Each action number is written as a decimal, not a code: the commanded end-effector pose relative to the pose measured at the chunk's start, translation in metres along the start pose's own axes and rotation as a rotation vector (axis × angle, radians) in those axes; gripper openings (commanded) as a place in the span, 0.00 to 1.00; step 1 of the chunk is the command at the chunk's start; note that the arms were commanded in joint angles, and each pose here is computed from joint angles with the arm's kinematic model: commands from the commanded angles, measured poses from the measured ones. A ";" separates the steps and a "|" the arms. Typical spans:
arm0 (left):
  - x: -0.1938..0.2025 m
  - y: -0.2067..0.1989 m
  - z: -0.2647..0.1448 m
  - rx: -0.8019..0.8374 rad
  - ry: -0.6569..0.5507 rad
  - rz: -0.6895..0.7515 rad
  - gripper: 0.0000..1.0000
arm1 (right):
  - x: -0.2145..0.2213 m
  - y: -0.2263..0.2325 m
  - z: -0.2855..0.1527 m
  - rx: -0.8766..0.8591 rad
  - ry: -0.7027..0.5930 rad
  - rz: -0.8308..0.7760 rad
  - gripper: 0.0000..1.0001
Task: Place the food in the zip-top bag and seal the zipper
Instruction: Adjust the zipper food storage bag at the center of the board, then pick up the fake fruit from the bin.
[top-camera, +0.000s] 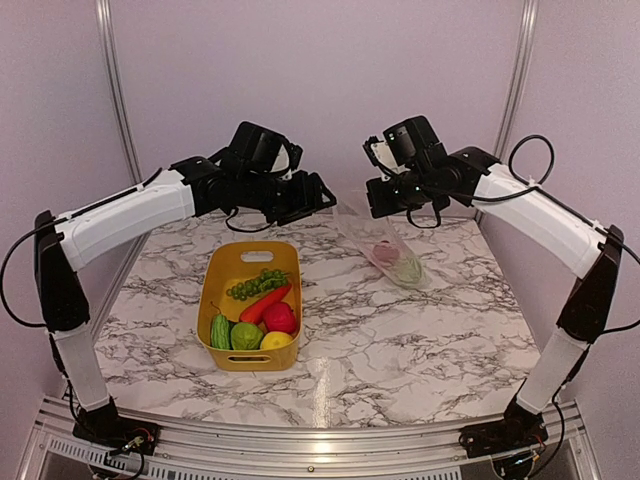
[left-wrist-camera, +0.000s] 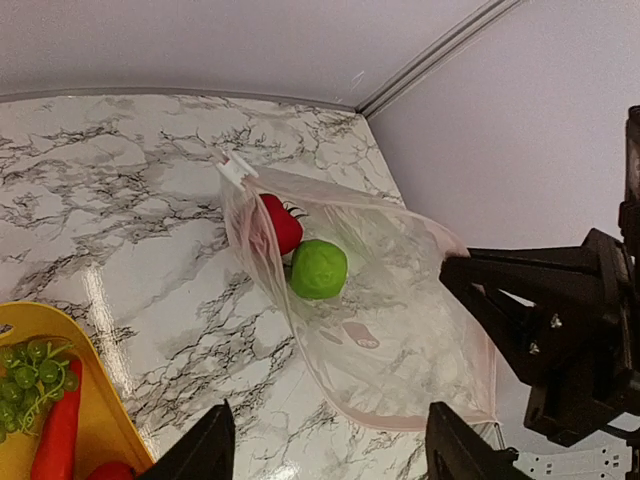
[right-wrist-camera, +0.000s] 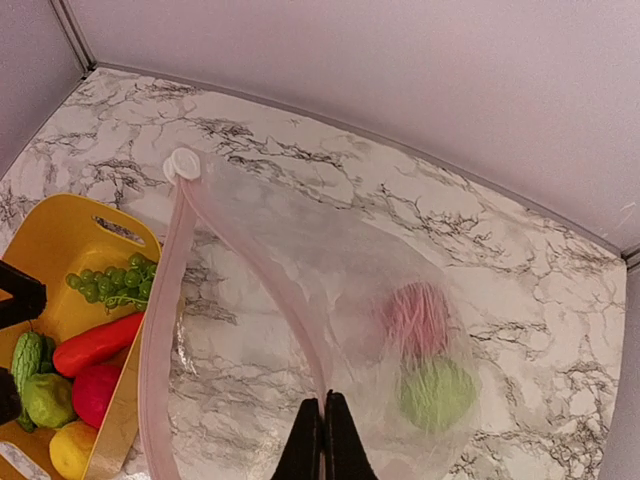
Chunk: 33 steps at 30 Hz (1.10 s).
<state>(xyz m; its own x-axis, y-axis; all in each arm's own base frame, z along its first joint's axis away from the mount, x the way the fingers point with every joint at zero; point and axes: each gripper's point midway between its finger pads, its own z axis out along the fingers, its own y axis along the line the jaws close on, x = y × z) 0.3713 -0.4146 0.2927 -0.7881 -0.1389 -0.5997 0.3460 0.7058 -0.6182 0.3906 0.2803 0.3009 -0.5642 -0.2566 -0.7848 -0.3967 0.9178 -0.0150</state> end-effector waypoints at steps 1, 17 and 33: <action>-0.002 0.013 -0.053 -0.071 -0.061 0.085 0.89 | -0.014 0.004 -0.011 -0.036 -0.042 0.011 0.00; 0.048 0.105 -0.171 -0.251 -0.270 0.238 0.99 | -0.007 0.015 -0.012 -0.096 -0.003 -0.014 0.00; 0.090 0.126 -0.100 -0.380 0.219 0.460 0.83 | 0.005 0.016 -0.010 -0.109 0.030 -0.002 0.00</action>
<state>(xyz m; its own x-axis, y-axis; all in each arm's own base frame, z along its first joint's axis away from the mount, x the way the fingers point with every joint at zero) 0.2953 -0.2693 0.2314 -0.6888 0.2315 -0.6870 0.4463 0.8822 -0.1502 0.3780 0.2945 0.2910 -0.5894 -0.2822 -0.7570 -0.4765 0.8781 0.0437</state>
